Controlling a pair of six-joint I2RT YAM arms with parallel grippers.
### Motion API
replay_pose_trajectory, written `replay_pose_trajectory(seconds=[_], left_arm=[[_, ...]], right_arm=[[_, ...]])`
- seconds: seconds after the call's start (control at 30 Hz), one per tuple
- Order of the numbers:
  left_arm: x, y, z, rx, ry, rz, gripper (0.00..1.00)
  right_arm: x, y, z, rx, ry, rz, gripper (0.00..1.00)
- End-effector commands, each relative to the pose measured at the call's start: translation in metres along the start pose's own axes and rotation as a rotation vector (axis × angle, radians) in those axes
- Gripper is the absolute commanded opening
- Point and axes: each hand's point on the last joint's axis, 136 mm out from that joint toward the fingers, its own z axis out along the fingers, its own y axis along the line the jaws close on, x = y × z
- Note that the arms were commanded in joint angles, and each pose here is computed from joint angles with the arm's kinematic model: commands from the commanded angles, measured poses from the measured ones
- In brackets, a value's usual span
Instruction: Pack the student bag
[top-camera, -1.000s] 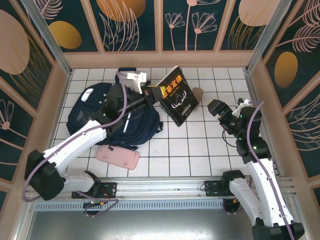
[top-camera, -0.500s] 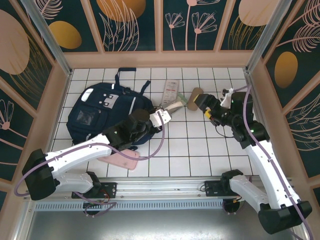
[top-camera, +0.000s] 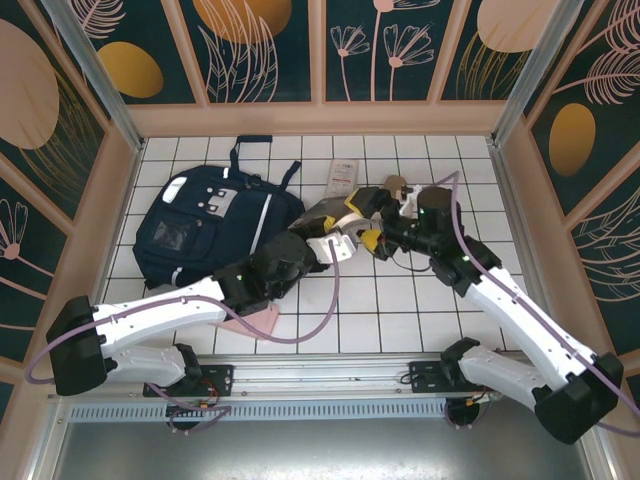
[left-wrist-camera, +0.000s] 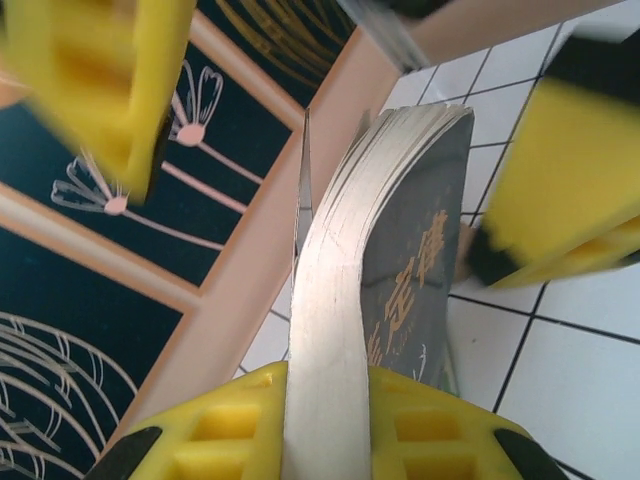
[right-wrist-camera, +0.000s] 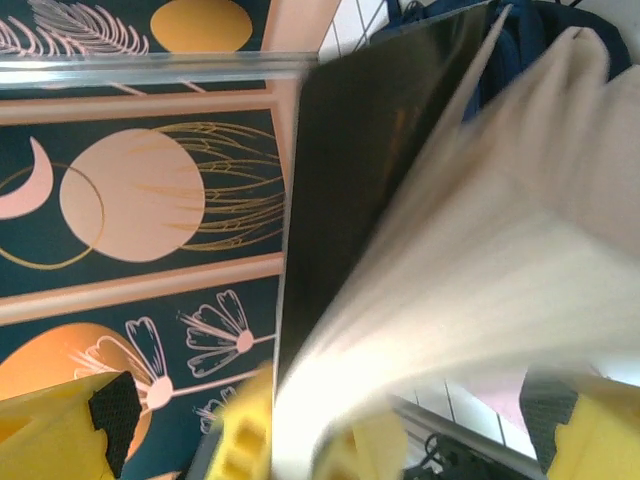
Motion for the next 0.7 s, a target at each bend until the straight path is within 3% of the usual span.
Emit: replay_pose_trajectory(seconds=[0.0,0.1,0.17,0.33,0.4,0.47,0.57,0.67], left_arm=[[-0.040,0.011,-0.011,-0.075,-0.124,0.020,0.00],[-0.052,-0.010,-0.018,-0.069,-0.156,0.107,0.00],[-0.053,-0.026,-0.017,-0.063,-0.143,0.183,0.00],[-0.042,-0.046,-0.004,-0.060,-0.060,0.265,0.02],[-0.043,-0.044,-0.004,-0.073,-0.059,0.229,0.18],[-0.043,-0.044,-0.005,-0.065,-0.066,0.199,0.31],[-0.046,-0.042,-0.009,-0.042,-0.077,0.111,0.55],[-0.049,-0.026,-0.017,0.013,-0.086,-0.133,0.80]], right_arm=[[-0.016,0.028,0.003,-0.064,-0.074,-0.019,0.99],[-0.023,0.015,0.015,-0.013,-0.087,-0.001,0.94],[-0.023,0.015,0.021,-0.025,-0.071,-0.012,0.84],[-0.032,0.009,0.018,0.051,-0.124,-0.112,0.34],[-0.034,0.007,0.013,0.064,-0.143,-0.164,0.13],[-0.036,0.002,0.010,0.077,-0.143,-0.198,0.00],[-0.038,-0.007,0.005,0.088,-0.137,-0.267,0.00],[-0.054,-0.011,-0.014,0.093,-0.209,-0.365,0.00]])
